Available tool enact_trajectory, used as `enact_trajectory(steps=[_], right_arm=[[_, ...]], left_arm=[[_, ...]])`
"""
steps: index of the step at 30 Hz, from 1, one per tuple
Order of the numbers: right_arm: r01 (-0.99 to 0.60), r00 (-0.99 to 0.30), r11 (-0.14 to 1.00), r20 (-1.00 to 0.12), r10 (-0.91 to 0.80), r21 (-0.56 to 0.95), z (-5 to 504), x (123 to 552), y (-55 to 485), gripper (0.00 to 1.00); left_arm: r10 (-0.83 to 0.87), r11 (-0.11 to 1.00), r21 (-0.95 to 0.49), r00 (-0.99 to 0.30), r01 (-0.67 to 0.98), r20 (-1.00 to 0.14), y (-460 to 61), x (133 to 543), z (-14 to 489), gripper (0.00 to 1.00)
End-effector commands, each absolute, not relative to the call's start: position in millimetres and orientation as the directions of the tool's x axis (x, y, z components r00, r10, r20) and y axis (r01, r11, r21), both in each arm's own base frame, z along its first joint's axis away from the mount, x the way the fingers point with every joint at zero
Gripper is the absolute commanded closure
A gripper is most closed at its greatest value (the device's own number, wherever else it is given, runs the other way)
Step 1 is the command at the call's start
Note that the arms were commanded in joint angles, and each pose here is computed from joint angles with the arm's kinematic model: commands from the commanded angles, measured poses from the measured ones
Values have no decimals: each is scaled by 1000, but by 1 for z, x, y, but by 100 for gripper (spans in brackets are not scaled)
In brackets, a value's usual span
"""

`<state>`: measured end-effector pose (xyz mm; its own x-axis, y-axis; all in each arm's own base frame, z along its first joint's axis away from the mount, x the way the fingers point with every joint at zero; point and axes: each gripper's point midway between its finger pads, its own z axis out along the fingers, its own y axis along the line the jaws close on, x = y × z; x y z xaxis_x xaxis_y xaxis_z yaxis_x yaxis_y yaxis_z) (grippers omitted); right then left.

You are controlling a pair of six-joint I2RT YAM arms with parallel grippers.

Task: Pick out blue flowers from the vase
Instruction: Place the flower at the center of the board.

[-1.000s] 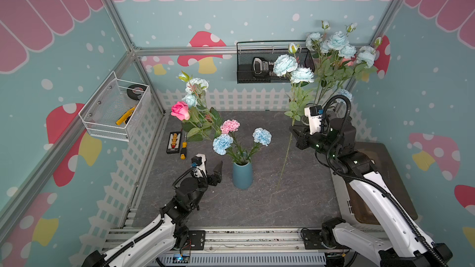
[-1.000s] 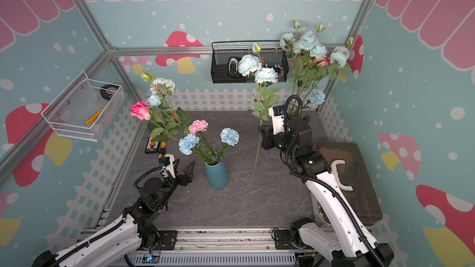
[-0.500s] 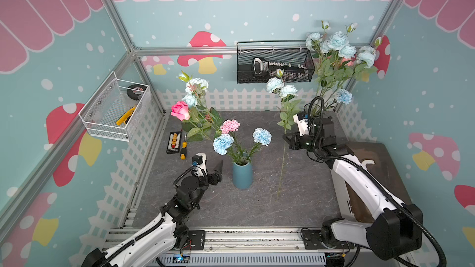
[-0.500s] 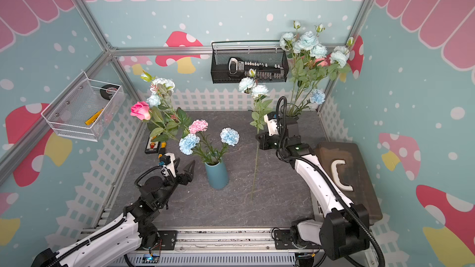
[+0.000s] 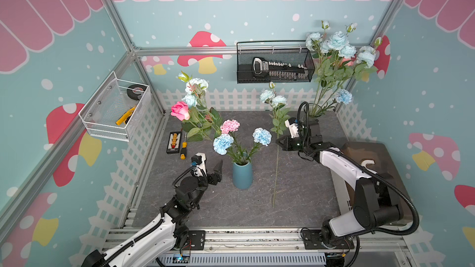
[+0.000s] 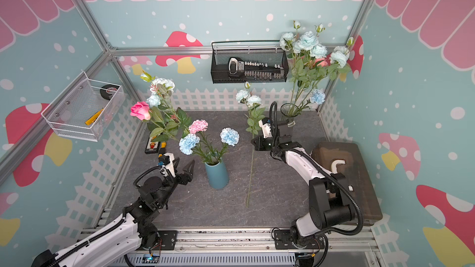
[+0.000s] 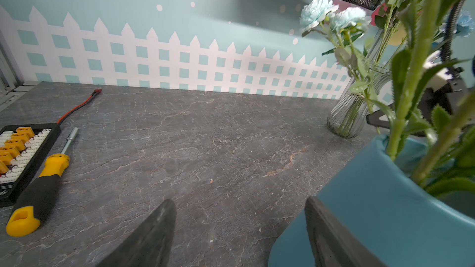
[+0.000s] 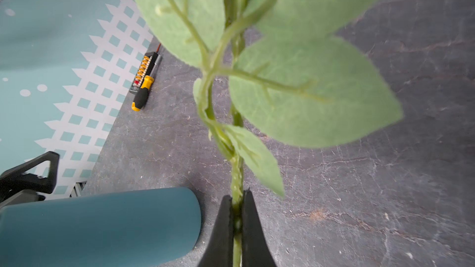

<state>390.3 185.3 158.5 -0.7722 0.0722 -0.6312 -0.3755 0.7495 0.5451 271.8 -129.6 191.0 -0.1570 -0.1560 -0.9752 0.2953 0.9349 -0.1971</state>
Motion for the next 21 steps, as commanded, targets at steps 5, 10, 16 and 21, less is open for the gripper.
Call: enact_trajectory(steps=[5, 10, 16, 21], right_arm=[[-332, -804, 741, -586, 101, 583, 135, 407, 189, 100], [-307, -824, 754, -559, 94, 580, 116, 412, 188, 100], [-287, -852, 744, -516, 91, 604, 92, 418, 194, 100], [-267, -863, 748, -496, 95, 608, 79, 425, 195, 100]], left_arm=[[-166, 934, -200, -136, 297, -977, -131, 273, 202, 21], [-166, 934, -200, -135, 296, -977, -131, 273, 202, 21], [-168, 934, -201, -134, 295, -977, -130, 273, 202, 21], [-167, 934, -201, -136, 295, -977, -131, 273, 202, 21]])
